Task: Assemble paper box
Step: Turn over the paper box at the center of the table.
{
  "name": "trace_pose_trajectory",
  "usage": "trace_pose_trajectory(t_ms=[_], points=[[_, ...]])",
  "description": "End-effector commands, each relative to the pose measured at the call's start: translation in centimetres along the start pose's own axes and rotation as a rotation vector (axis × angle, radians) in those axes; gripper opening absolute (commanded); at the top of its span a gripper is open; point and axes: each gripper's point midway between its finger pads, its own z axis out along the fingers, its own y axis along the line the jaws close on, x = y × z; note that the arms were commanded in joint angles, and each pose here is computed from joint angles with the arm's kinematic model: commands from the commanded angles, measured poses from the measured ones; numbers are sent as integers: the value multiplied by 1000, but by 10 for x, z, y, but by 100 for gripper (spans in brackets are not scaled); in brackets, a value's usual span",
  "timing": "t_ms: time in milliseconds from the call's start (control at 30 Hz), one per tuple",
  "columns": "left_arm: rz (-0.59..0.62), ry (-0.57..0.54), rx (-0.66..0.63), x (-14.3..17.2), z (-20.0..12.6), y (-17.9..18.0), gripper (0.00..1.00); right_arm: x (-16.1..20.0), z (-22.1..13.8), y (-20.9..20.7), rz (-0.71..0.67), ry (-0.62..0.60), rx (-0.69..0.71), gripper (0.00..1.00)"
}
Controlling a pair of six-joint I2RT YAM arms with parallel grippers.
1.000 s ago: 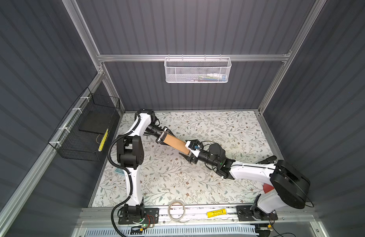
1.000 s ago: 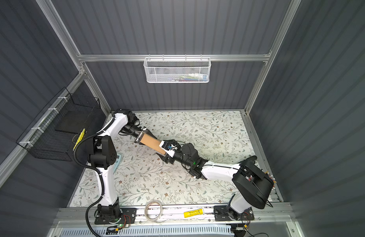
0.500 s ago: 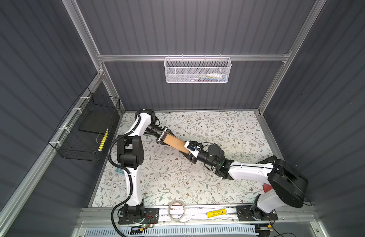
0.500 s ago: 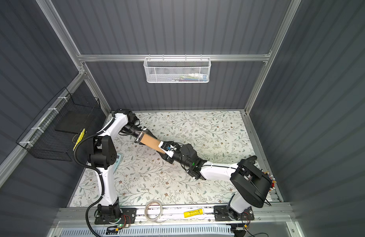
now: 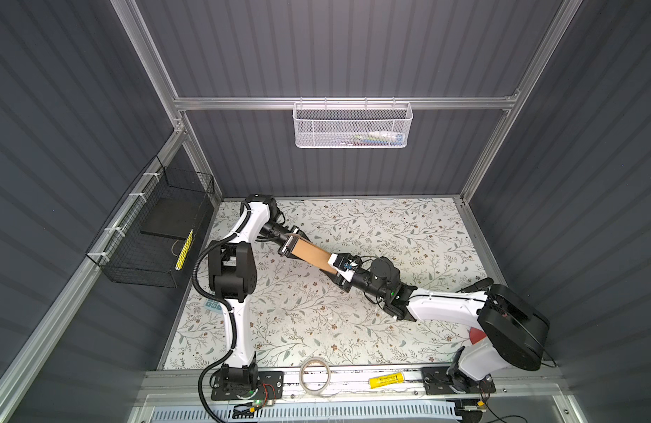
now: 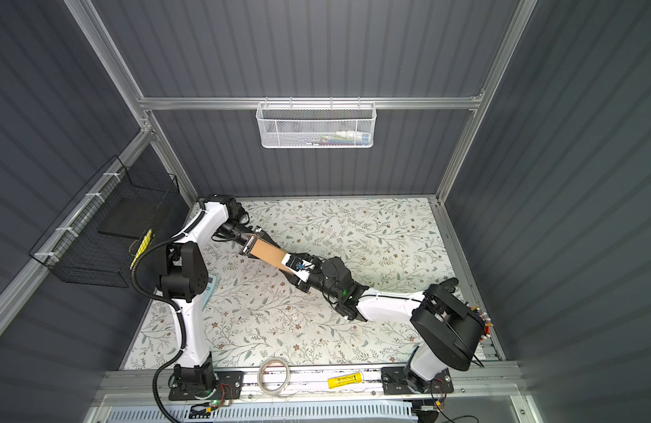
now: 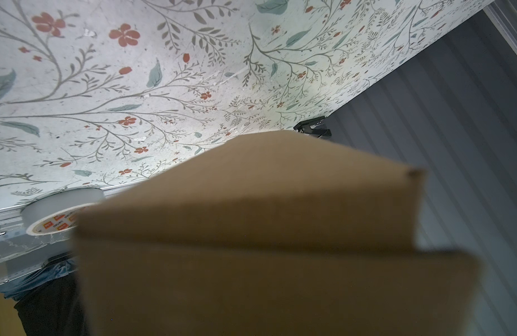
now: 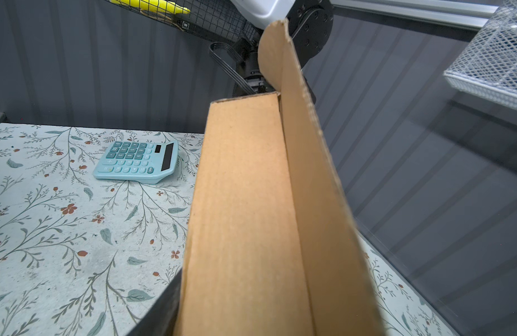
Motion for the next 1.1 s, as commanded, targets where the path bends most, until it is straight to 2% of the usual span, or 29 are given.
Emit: trace_pose_trajectory(t_ms=[0, 400, 1067], points=[[9, 32, -13, 5, 2, 1, 53, -16, 2, -12, 19, -41, 45, 48], [71, 21, 6, -1, -1, -9, 69, -16, -8, -13, -3, -27, 54, 45], [119, -163, -26, -55, -34, -31, 72, 14, -51, -2, 2, 89, 41, 43]])
